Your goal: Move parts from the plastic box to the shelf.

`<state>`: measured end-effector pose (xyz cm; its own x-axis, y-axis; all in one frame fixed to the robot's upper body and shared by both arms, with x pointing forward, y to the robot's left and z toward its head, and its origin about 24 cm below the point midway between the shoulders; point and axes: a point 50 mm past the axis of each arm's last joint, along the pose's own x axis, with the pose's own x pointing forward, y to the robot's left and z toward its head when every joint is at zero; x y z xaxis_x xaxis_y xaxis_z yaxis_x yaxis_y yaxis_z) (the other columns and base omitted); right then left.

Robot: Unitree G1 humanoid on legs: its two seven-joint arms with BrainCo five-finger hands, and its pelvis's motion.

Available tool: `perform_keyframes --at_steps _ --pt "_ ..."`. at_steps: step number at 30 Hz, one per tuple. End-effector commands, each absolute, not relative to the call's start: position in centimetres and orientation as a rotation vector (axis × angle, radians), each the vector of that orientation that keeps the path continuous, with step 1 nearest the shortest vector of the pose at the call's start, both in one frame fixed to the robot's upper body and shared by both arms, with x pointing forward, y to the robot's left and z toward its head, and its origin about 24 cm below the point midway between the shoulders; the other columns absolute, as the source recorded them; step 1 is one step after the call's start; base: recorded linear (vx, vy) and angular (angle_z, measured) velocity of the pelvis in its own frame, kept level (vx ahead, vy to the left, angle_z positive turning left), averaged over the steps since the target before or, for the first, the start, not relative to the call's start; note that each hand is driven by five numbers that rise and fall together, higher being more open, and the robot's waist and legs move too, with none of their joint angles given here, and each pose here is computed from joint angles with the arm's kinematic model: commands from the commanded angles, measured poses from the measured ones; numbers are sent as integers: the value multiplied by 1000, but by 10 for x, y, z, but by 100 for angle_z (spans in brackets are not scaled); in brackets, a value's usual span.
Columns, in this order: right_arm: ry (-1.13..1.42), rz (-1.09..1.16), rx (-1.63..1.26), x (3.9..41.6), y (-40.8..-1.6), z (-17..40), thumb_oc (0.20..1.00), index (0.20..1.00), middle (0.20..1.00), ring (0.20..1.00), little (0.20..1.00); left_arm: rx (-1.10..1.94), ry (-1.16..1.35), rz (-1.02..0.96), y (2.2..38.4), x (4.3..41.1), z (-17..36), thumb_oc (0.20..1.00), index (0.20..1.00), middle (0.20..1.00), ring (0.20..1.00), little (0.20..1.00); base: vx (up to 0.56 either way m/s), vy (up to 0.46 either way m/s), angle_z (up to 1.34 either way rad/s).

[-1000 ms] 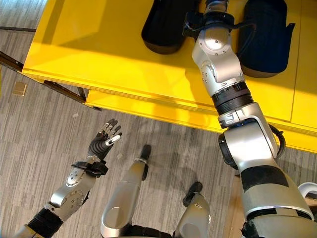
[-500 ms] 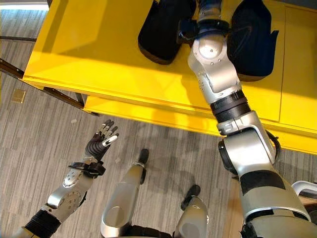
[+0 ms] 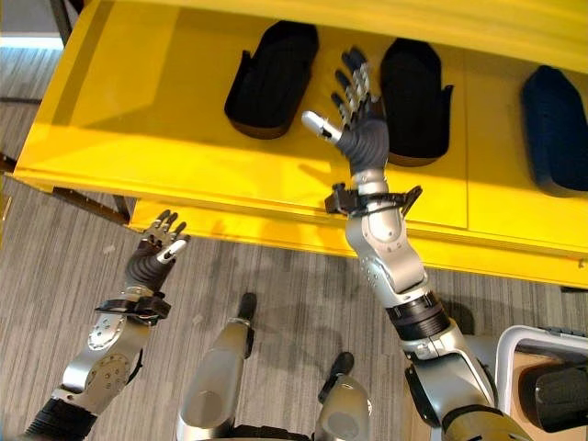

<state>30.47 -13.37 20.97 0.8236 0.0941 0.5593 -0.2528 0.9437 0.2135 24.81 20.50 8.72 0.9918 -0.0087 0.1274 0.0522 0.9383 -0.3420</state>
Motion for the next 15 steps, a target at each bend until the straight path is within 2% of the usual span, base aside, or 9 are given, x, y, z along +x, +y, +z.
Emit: perform_keyframes --at_steps 1,4,8,15 --pt "-652 231 339 291 -143 213 1000 1000 1000 1000 1000 -298 -241 -47 210 238 106 1000 1000 1000 1000 1000 17 -3 -8" --pt "-652 231 339 291 -143 213 1000 1000 1000 1000 1000 -298 -241 -47 210 238 106 1000 1000 1000 1000 1000 11 -8 -3" --pt "-566 271 399 264 -159 179 1000 1000 1000 1000 1000 -285 -448 -20 217 232 143 1000 1000 1000 1000 1000 56 -26 -4" --pt "-471 327 447 254 -156 158 1000 1000 1000 1000 1000 -176 -609 13 217 241 173 1000 1000 1000 1000 1000 20 -7 -12"
